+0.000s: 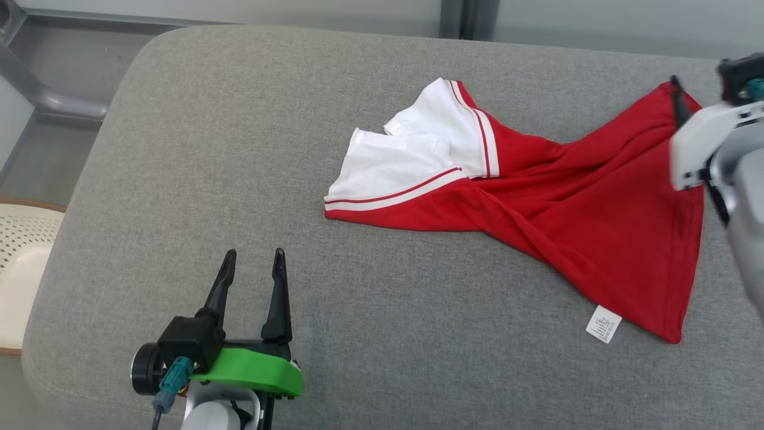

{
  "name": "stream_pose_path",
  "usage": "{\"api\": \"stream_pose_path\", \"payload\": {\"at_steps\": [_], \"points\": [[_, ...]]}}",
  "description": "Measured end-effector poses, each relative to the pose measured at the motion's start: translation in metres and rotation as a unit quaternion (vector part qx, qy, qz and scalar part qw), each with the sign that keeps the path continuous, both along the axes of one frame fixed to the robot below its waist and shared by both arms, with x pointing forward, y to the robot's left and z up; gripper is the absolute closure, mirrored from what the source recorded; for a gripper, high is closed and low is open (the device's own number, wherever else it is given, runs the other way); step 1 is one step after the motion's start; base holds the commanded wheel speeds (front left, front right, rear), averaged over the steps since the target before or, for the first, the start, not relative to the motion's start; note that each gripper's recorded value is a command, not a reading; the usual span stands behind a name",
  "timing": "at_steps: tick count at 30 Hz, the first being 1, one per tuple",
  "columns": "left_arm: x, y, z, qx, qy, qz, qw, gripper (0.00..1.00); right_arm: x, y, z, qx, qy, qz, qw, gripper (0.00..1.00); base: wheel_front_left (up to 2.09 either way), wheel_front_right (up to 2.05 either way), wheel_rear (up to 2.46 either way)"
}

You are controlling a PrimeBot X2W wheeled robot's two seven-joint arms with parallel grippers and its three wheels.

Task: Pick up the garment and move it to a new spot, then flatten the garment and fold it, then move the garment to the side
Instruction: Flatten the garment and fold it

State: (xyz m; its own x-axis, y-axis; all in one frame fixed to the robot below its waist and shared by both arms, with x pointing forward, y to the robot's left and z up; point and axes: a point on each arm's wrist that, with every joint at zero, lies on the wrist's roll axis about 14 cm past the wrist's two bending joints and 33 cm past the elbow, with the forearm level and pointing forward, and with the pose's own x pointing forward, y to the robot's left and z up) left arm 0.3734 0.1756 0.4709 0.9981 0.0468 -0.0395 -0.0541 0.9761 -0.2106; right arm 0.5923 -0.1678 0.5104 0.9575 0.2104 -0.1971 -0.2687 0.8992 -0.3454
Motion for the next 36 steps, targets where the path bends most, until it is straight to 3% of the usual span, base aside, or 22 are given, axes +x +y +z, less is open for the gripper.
{"api": "stream_pose_path", "payload": {"at_steps": [8, 15, 23, 34, 35, 36], "points": [[-0.001, -0.003, 0.004, -0.001, -0.007, -0.005, 1.000, 0.00, -0.033, 0.096, -0.024, 0.062, 0.032, 0.095, 0.993, 0.00, 0.00, 0.00, 0.00], [-0.006, 0.007, 0.003, -0.002, -0.002, 0.013, 1.000, 0.00, -0.058, 0.171, -0.045, 0.105, 0.096, 0.179, 0.973, 0.00, 0.00, 0.00, 0.00], [-0.019, 0.028, 0.001, -0.008, 0.006, 0.056, 0.998, 0.00, -0.072, 0.202, -0.072, 0.100, 0.175, 0.235, 0.951, 0.00, 0.00, 0.00, 0.00], [-0.030, 0.041, -0.002, -0.014, 0.015, 0.086, 0.996, 0.00, -0.080, 0.226, -0.093, 0.108, 0.239, 0.257, 0.930, 0.00, 0.00, 0.00, 0.00], [-0.031, 0.042, -0.002, -0.014, 0.016, 0.087, 0.996, 0.00, -0.081, 0.226, -0.095, 0.110, 0.242, 0.256, 0.929, 0.30, 0.00, 0.00, 0.00], [-0.031, 0.042, -0.002, -0.014, 0.016, 0.088, 0.996, 0.00, -0.081, 0.227, -0.097, 0.113, 0.246, 0.254, 0.928, 0.51, 0.00, 0.00, 0.00]]}}
